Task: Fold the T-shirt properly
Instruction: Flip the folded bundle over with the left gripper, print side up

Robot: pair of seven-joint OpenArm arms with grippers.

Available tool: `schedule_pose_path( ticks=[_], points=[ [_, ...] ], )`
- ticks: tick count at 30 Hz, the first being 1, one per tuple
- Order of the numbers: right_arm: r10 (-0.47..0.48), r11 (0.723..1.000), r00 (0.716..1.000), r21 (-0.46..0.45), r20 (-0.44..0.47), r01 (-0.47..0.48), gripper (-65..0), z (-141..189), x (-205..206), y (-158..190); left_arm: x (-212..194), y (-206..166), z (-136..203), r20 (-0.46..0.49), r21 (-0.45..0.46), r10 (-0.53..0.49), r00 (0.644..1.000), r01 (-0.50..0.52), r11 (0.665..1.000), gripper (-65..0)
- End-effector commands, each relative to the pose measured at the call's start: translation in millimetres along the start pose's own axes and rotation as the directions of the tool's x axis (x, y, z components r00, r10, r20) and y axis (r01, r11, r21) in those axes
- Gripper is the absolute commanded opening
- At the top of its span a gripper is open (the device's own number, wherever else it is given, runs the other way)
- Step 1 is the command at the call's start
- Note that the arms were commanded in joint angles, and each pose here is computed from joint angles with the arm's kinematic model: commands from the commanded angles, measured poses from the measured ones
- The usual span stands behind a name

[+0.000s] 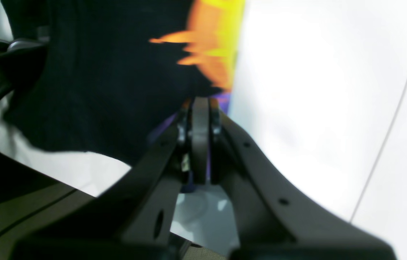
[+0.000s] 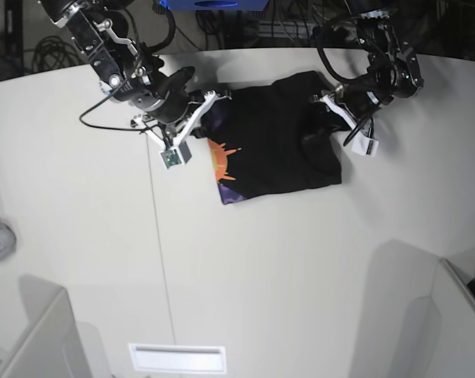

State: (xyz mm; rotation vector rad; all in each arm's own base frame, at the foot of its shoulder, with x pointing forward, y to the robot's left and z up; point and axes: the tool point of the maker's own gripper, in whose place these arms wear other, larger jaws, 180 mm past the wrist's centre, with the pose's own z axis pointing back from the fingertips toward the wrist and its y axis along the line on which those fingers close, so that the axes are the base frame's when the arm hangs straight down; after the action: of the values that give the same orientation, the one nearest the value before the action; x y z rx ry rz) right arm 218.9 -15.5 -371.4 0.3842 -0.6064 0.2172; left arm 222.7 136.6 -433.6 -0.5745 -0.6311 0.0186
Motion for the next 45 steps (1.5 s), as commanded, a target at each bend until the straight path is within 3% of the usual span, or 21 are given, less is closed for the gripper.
schedule_pose_path(
  ticks=[1,7,13,20,28,34,38,45],
  points=[
    [0.006,1.000,0.999,-0.003,0.046,-0.006,-65.0,4,13,-3,-6,7,2,-0.047,0.041,-0.027,0.999,0.029,0.999,-65.0],
    [-0.081,0.992,0.990,-0.085,0.112,0.091,-65.0,13,17,-37,-5,-1,-2,-0.130,0.059,-0.177,0.976,0.186,0.981,-65.0],
    [-0.129,0.976,0.984,-0.158,0.124,0.148,-65.0,23,5,-66,-1,-11,-9,-0.249,0.058,-0.405,0.880,0.431,0.900,-65.0],
    [-0.164,0.958,0.977,-0.216,0.136,0.190,-65.0,32,-6,-88,2,-16,-20,-0.333,0.039,-0.538,0.774,0.582,0.812,-65.0],
    [-0.195,0.935,0.970,-0.271,0.148,0.229,-65.0,43,-14,-109,13,-33,-25,-0.403,-0.031,-0.753,0.520,0.815,0.579,-65.0],
    [-0.214,0.916,0.962,-0.307,0.170,0.259,-65.0,50,-14,-125,20,-51,-35,-0.406,-0.092,-0.847,0.343,0.907,0.411,-65.0],
    [-0.231,0.894,0.957,-0.350,0.177,0.281,-65.0,54,-17,-143,26,-66,-43,-0.380,-0.131,-0.888,0.258,0.936,0.328,-65.0],
    [-0.252,0.865,0.949,-0.397,0.187,0.308,-65.0,65,-25,-161,39,-96,-57,-0.318,-0.171,-0.938,0.139,0.964,0.201,-65.0]
  ],
)
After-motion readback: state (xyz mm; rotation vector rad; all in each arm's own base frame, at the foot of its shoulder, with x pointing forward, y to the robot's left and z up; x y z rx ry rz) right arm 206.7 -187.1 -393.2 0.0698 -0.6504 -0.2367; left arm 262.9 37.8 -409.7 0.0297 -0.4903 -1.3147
